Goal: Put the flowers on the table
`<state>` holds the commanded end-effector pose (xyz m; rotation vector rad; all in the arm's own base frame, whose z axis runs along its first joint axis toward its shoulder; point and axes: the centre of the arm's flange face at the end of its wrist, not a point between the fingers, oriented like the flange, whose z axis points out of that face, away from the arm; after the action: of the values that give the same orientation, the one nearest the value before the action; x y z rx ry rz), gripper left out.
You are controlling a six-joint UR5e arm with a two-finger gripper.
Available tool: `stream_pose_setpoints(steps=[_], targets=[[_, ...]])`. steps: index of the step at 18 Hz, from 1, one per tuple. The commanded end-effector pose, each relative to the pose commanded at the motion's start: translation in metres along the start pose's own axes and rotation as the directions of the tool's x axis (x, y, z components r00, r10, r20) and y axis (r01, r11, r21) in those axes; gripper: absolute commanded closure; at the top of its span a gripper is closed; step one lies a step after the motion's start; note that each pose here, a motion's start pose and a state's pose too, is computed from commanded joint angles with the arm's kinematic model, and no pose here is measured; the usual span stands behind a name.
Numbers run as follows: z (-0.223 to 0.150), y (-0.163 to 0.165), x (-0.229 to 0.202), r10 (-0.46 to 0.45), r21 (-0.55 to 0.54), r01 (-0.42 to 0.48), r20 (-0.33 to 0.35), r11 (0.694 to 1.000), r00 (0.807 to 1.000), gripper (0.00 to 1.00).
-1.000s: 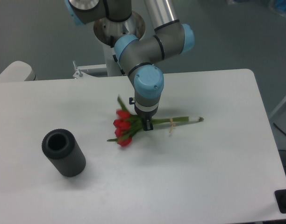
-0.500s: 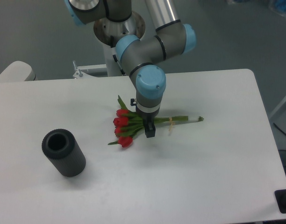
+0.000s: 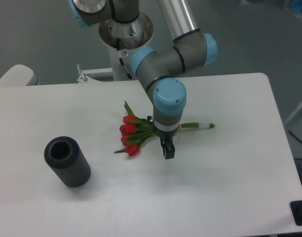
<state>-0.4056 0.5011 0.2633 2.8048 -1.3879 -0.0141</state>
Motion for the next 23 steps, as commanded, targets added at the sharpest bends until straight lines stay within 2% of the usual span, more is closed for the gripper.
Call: stream_pose_setpoints(steps=[7, 12, 23], targets=[[-0.001, 0.007, -0.030, -0.127, -0.003, 0.127, 0.026, 0.992, 0.992, 0.00], [-0.001, 0.011, -0.045, -0.188, 0.001, 0.188, 0.008, 0.982, 0.982, 0.00], [0.002, 0.015, -0.068, -0.260, 0.019, 0.259, 0.016, 0.966, 0.966, 0.00]])
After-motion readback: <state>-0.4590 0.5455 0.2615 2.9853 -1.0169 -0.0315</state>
